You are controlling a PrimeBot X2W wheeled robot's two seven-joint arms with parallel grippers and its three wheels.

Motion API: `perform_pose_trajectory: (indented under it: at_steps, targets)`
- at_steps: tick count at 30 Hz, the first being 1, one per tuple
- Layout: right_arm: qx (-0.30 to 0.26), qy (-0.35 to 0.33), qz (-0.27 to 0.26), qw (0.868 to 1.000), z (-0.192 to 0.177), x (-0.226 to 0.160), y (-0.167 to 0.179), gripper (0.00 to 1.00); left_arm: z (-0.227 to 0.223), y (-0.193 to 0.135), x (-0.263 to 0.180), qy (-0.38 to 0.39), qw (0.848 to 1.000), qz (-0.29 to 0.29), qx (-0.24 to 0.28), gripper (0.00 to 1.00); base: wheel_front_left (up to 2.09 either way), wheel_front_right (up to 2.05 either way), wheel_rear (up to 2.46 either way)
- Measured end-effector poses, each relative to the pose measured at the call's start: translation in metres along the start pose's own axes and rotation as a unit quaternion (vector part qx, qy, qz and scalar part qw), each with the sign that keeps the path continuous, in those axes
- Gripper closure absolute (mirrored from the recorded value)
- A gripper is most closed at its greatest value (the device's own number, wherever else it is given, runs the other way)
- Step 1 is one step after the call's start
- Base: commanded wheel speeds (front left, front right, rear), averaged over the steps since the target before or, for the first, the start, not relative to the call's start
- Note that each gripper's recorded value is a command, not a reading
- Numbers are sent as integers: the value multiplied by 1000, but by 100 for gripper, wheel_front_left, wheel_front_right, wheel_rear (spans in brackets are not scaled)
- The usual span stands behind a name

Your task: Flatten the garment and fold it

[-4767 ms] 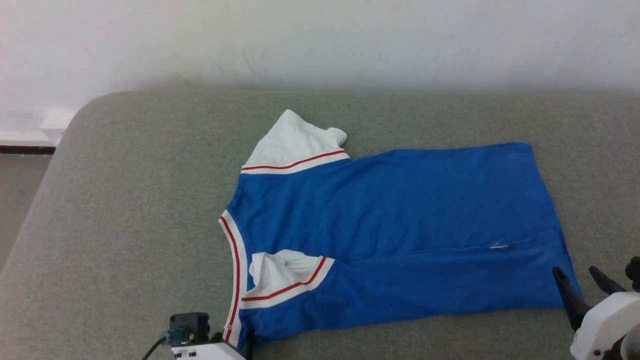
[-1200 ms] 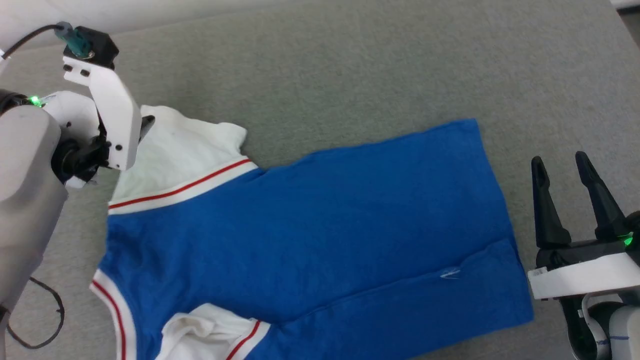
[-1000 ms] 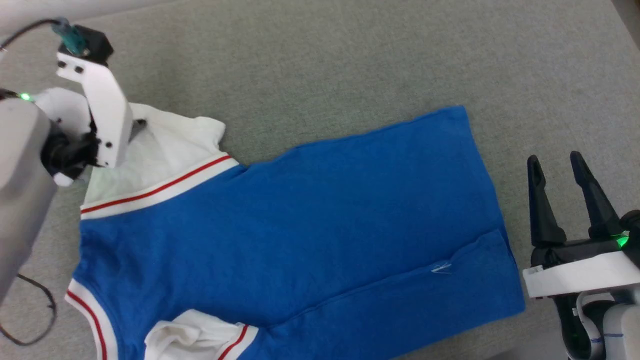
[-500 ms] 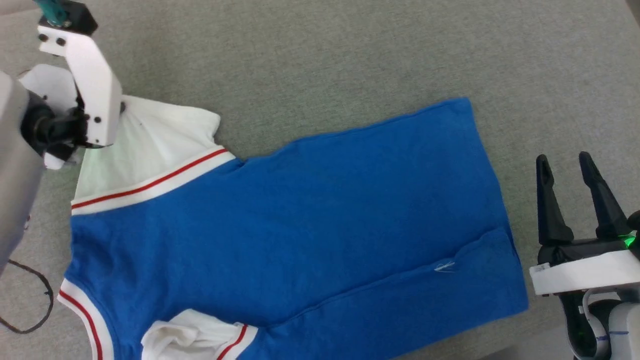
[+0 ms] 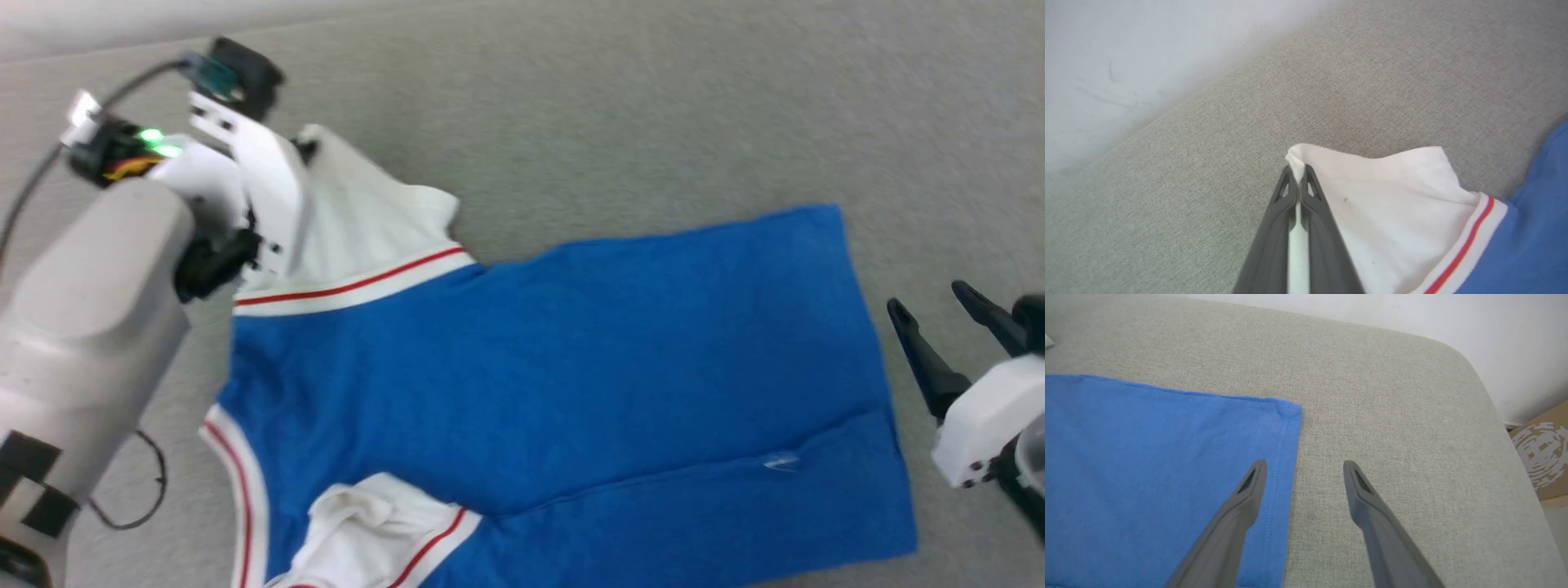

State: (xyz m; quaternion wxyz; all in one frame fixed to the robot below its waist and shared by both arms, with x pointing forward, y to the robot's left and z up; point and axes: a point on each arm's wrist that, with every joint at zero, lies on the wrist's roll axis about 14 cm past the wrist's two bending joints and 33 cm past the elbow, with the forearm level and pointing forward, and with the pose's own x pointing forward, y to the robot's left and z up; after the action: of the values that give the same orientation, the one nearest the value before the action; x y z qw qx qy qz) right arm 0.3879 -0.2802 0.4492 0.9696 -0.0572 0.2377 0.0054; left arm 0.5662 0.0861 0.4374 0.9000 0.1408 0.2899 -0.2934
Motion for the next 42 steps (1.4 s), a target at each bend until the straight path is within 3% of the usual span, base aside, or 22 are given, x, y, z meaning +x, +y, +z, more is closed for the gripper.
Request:
perform_pose_trajectory:
  at_steps: [6, 12, 21, 30, 31, 32, 42]
  targets:
    - [-42, 80, 58, 994, 8, 26, 11, 0, 21, -10, -39, -82, 996, -3, 32, 100, 0, 0, 0]
    - [-87, 147, 72, 983, 8, 54, 9, 0, 29, -23, -76, -131, 990, -12, 48, 100, 0, 0, 0]
    - [-133, 216, 83, 964, -5, 93, 19, 0, 21, -35, -109, -154, 987, 0, 52, 100, 0, 0, 0]
    - [-167, 256, 105, 946, -26, 113, 32, 0, 6, -38, -111, -146, 989, 3, 40, 100, 0, 0, 0]
    - [-171, 259, 108, 944, -27, 113, 33, 11, 5, -38, -111, -145, 989, 3, 39, 100, 0, 0, 0]
    - [-174, 260, 112, 943, -28, 114, 35, 100, 4, -37, -111, -144, 989, 3, 38, 100, 0, 0, 0]
    - [-113, 138, 122, 976, 8, 113, 46, 100, 1, -27, -135, -182, 982, 43, -12, 100, 0, 0, 0]
